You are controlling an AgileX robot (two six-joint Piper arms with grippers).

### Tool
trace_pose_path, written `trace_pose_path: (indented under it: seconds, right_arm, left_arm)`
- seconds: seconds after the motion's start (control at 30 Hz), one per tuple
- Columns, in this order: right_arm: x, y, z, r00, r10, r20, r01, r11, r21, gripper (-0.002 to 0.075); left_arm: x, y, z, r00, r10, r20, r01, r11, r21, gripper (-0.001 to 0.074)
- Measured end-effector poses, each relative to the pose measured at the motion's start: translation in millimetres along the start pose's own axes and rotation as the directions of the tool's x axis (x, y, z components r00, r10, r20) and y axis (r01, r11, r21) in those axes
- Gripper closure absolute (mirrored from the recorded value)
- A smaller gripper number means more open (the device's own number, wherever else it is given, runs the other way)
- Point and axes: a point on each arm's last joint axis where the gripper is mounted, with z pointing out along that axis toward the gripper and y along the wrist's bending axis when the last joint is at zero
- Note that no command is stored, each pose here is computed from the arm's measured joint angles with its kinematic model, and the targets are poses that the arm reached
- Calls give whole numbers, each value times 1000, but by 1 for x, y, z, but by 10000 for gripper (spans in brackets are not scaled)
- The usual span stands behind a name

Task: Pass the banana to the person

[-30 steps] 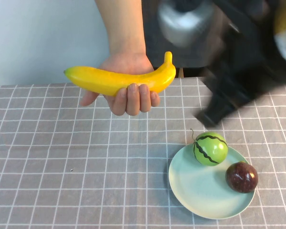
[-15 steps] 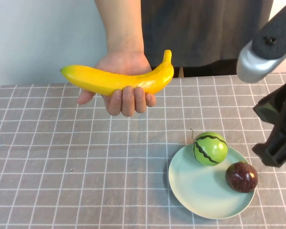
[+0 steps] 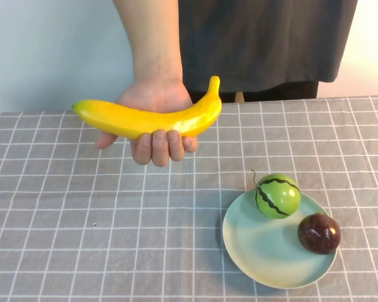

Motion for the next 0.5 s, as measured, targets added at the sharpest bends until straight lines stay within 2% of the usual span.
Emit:
trace_pose_path:
  seconds: [0.1, 0.27, 0.4, 0.5]
  right_arm:
    - [39, -10, -9, 991, 32, 126, -41, 997, 69, 734]
    - [92, -15, -29, 977, 57, 207, -96, 978, 183, 734]
    - [113, -14, -42, 945, 55, 323, -137, 962, 236, 734]
    - [115, -14, -53, 924, 57, 379, -168, 949, 267, 734]
  left_arm:
    - [0, 0, 0, 1000, 0, 0, 0, 1000, 0, 740]
    - [0, 0, 0, 1000, 0, 0, 0, 1000, 0, 739]
    - [0, 0, 0, 1000, 0, 0, 0, 1000, 0, 739]
    - [0, 0, 0, 1000, 0, 0, 0, 1000, 0, 739]
